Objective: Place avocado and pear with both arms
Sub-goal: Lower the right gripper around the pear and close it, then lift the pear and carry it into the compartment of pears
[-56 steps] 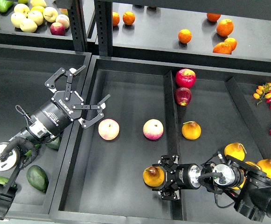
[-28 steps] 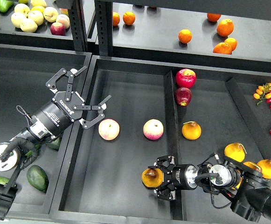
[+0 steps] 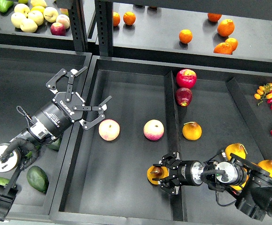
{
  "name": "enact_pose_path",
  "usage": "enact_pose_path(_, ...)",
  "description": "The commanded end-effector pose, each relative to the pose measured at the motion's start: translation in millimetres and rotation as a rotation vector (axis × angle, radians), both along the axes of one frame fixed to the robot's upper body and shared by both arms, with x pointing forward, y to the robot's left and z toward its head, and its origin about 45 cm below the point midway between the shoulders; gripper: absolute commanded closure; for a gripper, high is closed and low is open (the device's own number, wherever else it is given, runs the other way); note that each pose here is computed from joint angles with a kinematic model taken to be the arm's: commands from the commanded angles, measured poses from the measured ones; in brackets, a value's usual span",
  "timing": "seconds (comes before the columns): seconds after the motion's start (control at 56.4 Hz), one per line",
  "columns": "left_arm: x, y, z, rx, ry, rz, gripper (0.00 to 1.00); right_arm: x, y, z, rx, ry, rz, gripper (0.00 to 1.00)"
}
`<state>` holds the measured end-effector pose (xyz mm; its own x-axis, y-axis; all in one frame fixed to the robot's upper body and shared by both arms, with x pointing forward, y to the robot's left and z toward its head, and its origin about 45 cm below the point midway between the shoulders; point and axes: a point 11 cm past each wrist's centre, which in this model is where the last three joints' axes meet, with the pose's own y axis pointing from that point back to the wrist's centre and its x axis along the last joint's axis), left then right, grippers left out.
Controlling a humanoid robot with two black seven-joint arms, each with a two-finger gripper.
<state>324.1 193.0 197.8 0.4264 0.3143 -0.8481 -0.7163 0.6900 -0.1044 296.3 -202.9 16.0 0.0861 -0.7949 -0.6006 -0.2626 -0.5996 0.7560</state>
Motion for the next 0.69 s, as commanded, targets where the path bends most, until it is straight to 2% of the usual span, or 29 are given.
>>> enact_pose_path(0.0,0,0,-1,0.000,0.003,0.001,0.01,6,1,6,0.015,-0.015,-0.006,0.80)
enact_pose_path(0.177,-2,-2,-3,0.002,0.008,-0.007,0.01,30,-6,33,0.078,-0.082,-0.078,0.80)
enact_pose_path(0.302,-2,-4,-3,0.003,0.010,-0.013,0.01,38,-31,47,0.060,-0.120,-0.105,0.80)
enact_pose_path(0.479,-3,-7,-5,0.004,0.014,-0.023,0.01,41,-68,65,0.038,-0.155,-0.140,0.80)
enact_pose_path(0.674,-4,-8,-6,0.005,0.017,-0.027,0.01,30,-106,72,-0.007,-0.159,-0.159,0.80)
